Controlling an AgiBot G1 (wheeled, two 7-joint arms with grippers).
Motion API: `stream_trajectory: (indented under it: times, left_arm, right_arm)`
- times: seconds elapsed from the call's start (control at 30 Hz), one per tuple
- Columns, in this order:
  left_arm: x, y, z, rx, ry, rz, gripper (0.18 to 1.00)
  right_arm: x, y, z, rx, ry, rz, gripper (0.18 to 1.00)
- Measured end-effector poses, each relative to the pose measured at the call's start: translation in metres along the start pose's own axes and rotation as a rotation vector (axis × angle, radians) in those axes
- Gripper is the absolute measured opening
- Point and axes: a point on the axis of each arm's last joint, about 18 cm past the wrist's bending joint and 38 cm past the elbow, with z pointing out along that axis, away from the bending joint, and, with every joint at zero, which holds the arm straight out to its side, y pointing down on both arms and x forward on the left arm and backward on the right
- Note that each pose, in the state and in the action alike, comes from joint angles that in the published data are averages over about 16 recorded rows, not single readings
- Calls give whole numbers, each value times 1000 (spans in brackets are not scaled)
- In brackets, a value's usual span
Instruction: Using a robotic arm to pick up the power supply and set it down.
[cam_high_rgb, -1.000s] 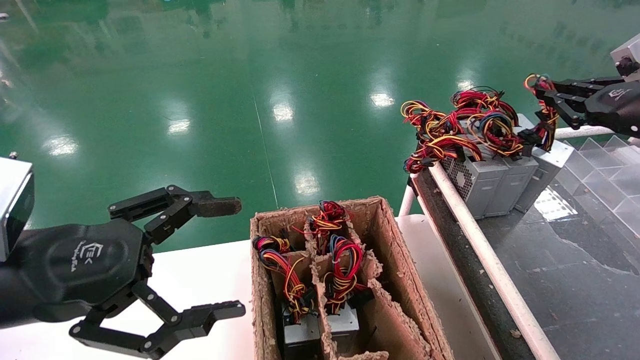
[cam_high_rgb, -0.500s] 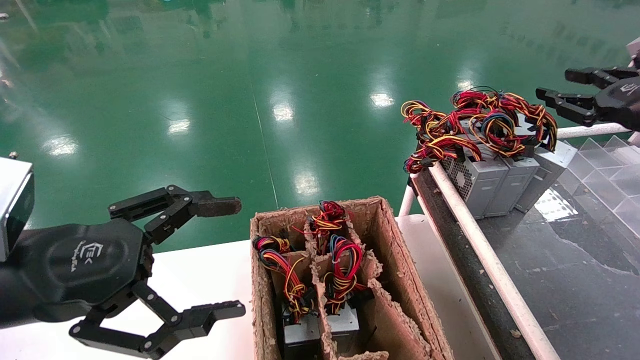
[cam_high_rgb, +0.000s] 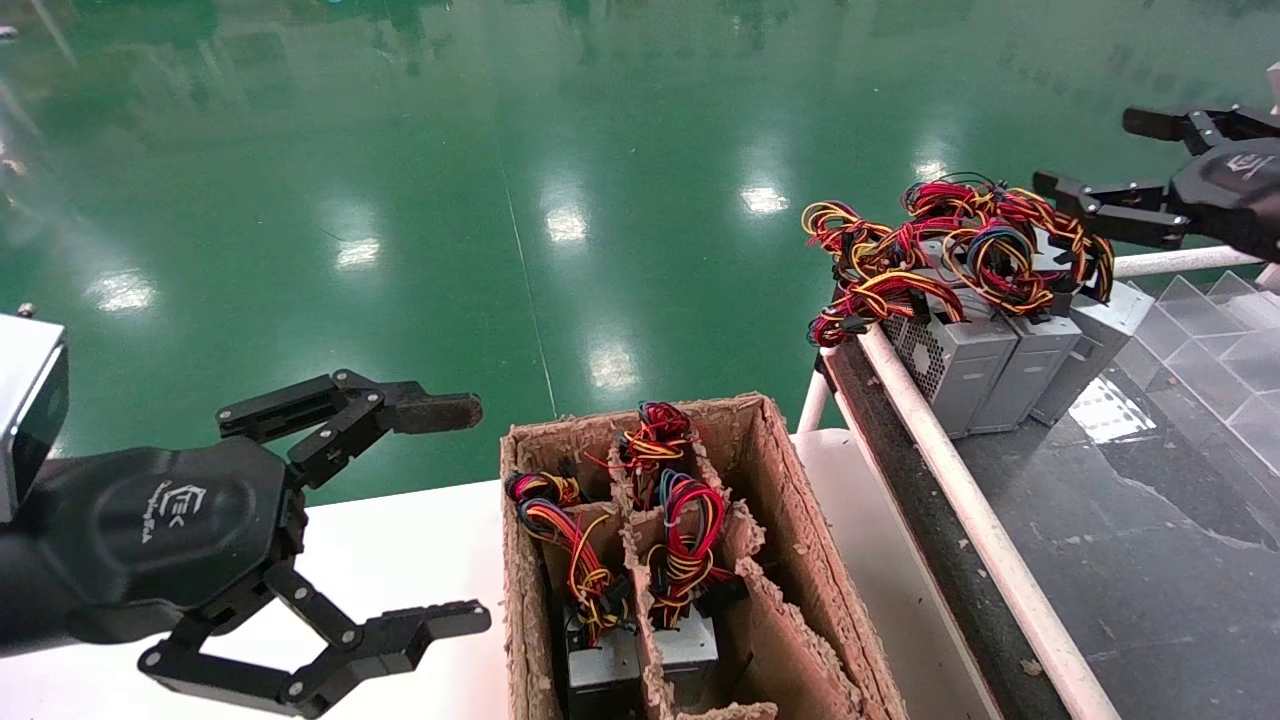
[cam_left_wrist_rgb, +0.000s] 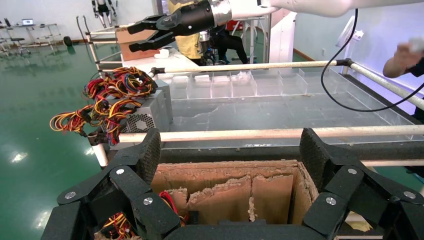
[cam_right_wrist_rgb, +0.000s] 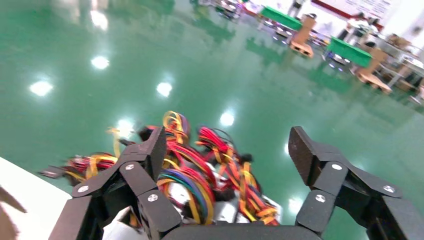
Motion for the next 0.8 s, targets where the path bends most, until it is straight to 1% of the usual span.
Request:
stream_trajectory:
  times: [0.07,0.3,0.47,0.57,0.8]
  left_arm:
    - [0,0,0,0,0,0,1001]
    - [0,0,0,0,0,0,1001]
    - [0,0,0,0,0,0,1001]
    - [0,0,0,0,0,0,1001]
    - [0,0,0,0,0,0,1001]
  right_arm:
    - [-6,-2,-1,19,-22,3,827]
    - [-29,-11,-4,81,-110,14,930]
    - [-49,-17,-9,121,-182,24,972]
    - [-62,-21,-12,143,-229,30,984]
    - [-79,-25,-17,166,-288,38,998]
